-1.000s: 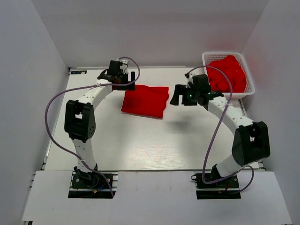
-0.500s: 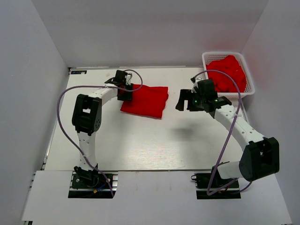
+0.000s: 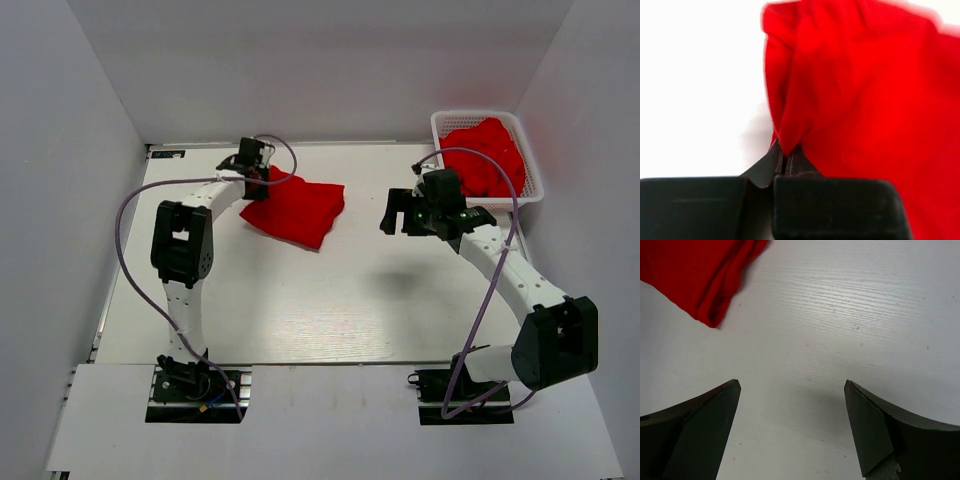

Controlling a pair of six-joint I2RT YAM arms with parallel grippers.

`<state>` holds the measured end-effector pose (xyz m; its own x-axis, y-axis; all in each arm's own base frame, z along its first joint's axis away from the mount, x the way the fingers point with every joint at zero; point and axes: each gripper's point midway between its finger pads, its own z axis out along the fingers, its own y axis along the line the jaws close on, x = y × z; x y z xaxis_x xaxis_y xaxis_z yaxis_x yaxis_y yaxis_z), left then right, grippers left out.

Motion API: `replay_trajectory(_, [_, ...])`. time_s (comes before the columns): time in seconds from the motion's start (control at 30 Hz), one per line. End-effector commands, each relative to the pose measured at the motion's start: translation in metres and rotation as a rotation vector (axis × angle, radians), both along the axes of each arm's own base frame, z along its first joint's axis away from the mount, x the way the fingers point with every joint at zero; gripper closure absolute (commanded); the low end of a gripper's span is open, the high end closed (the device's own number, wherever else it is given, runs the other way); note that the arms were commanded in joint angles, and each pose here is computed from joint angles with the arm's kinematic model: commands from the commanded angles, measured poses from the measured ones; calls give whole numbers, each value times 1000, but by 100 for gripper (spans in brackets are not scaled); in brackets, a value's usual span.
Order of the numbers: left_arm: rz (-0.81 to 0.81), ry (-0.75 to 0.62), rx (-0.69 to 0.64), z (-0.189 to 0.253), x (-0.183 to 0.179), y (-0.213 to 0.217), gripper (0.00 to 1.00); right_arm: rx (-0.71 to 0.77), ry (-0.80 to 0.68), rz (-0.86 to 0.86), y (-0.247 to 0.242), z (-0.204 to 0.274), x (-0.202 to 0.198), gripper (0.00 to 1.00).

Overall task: Fold and stack the t-shirts
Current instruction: Put the neatly folded tshirt into the corner of the board with the left arm

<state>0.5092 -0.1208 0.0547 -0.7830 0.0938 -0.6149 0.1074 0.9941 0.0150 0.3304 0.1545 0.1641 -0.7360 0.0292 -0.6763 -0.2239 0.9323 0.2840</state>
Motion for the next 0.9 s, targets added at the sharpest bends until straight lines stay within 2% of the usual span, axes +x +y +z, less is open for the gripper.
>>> replay_trajectory(0.0, [114,-158,89,60,43,47,100,-32,-24,-30,-7,7,11,10])
replay_trajectory(0.13, [158,-154,107,61,62,78,100,-39,-24,-35,-4,8,23,10])
replay_trajectory(0.43, [341,-225,201,77,95,189,100,-34,-38,-29,8,15,56,10])
replay_trajectory(0.6, [436,-263,207,89,105,245,100,-6,-18,3,23,11,73,10])
replay_trajectory(0.87, [508,-350,201,95,122,290,100,23,21,25,36,-2,87,10])
